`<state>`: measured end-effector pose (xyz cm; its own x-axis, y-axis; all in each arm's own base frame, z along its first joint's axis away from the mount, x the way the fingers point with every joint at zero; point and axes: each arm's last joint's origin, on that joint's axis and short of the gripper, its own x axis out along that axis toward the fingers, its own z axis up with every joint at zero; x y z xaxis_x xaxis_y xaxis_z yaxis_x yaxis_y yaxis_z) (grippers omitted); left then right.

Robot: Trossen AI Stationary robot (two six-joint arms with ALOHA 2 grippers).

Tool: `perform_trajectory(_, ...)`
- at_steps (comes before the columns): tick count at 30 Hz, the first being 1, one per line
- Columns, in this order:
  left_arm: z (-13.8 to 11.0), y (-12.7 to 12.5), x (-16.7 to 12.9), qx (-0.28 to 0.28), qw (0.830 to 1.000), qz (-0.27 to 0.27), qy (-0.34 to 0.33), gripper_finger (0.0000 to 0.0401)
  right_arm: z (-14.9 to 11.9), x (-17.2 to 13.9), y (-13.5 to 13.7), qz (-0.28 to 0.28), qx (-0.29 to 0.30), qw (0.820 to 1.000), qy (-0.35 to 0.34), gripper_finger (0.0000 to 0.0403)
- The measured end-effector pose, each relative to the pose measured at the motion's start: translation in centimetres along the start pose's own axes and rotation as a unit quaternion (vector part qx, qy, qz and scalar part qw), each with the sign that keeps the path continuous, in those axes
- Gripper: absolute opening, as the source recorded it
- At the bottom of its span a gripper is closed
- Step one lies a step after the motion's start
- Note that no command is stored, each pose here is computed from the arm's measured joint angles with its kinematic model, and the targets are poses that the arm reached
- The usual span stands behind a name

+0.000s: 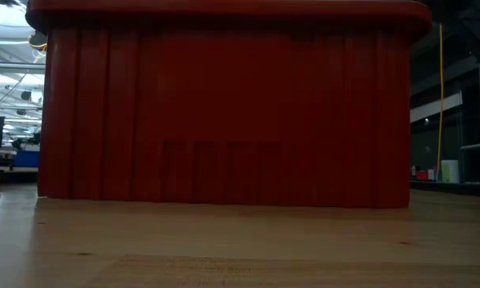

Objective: Pick and place slides into bin
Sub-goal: Put the right black slide into the bin

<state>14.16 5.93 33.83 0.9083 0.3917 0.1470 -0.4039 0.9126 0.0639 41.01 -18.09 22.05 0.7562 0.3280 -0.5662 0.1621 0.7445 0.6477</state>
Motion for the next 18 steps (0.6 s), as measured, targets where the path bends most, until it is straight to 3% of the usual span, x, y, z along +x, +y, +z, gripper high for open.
perform_trajectory(6,0.0,0.0,0.0,0.012,1.0,0.0,0.002,0.0125,-0.7,2.2,-1.8,0.001,0.034,0.999,0.017,0.0017)
perform_trajectory(18,-0.1,0.1,0.0,0.013,1.0,0.011,0.003,0.0127,-0.8,2.4,-2.5,0.016,0.039,0.999,0.023,0.0017)
